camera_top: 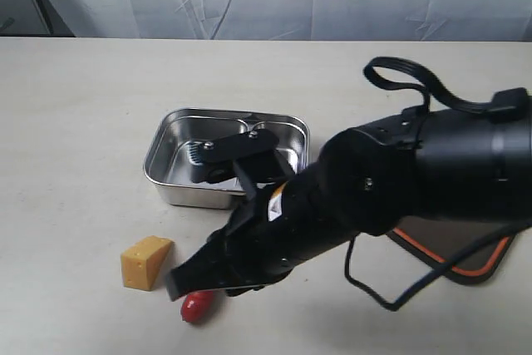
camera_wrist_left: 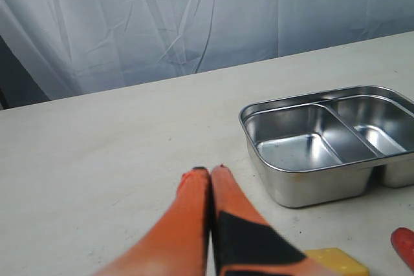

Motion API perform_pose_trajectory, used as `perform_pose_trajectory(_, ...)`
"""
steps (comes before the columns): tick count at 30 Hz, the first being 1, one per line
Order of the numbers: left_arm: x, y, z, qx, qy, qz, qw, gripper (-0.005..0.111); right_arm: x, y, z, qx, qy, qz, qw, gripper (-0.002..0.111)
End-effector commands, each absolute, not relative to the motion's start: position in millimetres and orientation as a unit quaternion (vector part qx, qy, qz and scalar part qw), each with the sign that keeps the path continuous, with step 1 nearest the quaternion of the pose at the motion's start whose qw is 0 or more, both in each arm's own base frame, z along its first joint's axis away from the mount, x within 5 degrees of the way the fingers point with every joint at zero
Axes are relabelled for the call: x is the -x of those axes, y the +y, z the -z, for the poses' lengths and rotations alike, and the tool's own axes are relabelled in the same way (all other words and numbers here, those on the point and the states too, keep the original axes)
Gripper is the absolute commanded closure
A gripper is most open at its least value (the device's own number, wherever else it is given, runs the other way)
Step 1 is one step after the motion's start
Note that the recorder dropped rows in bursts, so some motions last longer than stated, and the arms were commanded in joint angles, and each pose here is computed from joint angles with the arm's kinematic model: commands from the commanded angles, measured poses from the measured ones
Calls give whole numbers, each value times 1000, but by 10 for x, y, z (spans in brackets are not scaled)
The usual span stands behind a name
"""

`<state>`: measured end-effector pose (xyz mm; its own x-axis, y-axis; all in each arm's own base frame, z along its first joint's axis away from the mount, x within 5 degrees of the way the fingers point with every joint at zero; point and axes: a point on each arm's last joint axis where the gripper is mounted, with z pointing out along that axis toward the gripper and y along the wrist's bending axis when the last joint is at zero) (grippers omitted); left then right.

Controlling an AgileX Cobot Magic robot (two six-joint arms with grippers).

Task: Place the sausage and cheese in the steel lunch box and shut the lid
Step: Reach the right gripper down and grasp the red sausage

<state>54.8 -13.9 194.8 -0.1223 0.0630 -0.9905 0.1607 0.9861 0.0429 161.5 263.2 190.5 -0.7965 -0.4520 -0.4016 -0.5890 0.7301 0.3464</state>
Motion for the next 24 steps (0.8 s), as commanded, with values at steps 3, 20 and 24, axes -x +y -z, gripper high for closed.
perform_pose_trajectory(3, -546, -140, -1937, -76, 747, 38, 659, 107, -1723, 2890, -1834, 267, 923, -235, 147, 81)
perform_pose_trajectory(20, -546, -140, -1937, -76, 747, 38, 659, 107, -1994, 3083, -1472, 225, 955, -144, 133, 73)
perform_pose_trajectory(24, -546, -140, -1937, -76, 747, 38, 659, 107, -1994, 3084, -1465, 219, 956, -144, 132, 57)
